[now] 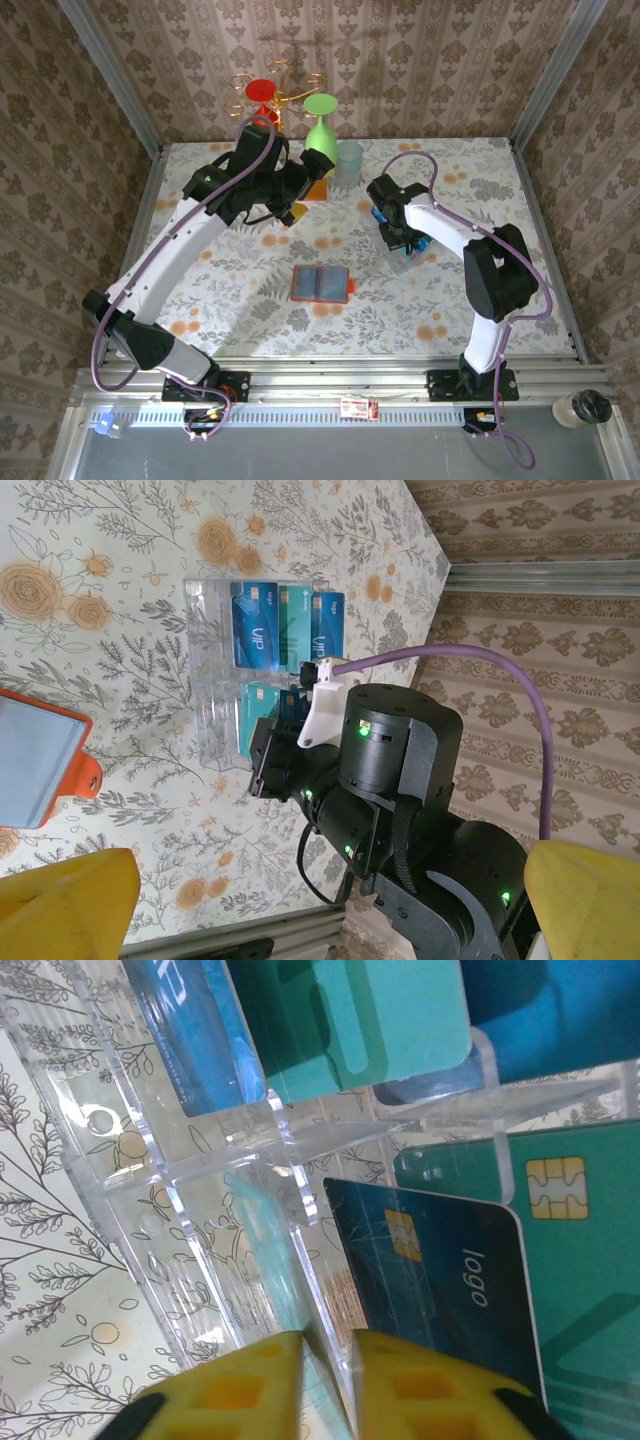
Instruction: Put the credit cards into the card holder
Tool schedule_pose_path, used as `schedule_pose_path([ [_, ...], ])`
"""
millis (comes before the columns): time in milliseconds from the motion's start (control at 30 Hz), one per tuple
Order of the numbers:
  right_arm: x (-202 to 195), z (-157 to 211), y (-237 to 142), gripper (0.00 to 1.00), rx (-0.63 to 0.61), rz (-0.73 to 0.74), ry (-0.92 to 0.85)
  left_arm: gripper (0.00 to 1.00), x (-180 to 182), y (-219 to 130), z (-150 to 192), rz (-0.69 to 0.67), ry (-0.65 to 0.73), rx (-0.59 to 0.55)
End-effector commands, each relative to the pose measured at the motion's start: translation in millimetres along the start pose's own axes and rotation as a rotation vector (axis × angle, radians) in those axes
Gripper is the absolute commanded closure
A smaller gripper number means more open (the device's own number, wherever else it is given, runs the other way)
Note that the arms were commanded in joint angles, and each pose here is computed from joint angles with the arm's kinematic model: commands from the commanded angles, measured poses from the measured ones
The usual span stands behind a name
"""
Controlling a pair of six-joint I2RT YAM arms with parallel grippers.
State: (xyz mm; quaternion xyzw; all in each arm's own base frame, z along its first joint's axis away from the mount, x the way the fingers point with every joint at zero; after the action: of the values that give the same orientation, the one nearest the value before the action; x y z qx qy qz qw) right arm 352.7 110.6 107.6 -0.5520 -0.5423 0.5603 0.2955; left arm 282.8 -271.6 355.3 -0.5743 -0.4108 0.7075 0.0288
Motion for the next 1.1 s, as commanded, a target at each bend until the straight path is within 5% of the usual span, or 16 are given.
schedule_pose_path([
  [0,1,-1,1,0.91,0.018,-0.015,-0.003,0.00,1,0,-1,0.013,-0.030,0.007],
  [200,1,-2,-5,1.00,0.008,-0.028,-0.016,0.00,-3,2,-3,0.015,-0.034,0.007],
  [633,-2,-18,-48,1.00,-0.100,-0.108,0.036,0.00,-2,-26,-8,0.025,-0.016,-0.085],
  [1067,30,-17,-93,1.00,-0.214,-0.469,0.228,0.00,50,-11,-6,-0.059,0.017,-0.091],
])
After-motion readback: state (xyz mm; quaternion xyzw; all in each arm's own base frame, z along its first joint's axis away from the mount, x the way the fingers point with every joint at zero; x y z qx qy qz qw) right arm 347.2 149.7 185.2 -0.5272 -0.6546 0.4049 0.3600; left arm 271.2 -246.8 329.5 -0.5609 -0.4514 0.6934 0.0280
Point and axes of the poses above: each hand's point on the last joint's axis, 136 mm out from that joint toward the fingers, its own y axis out along the fingers, its own x axis along the line the jaws close on, z = x × y, the point moved 3 cm from there along -y, back along the fingers, and after that the axes turned 4 degrees about -y, right-handed, at the moved point
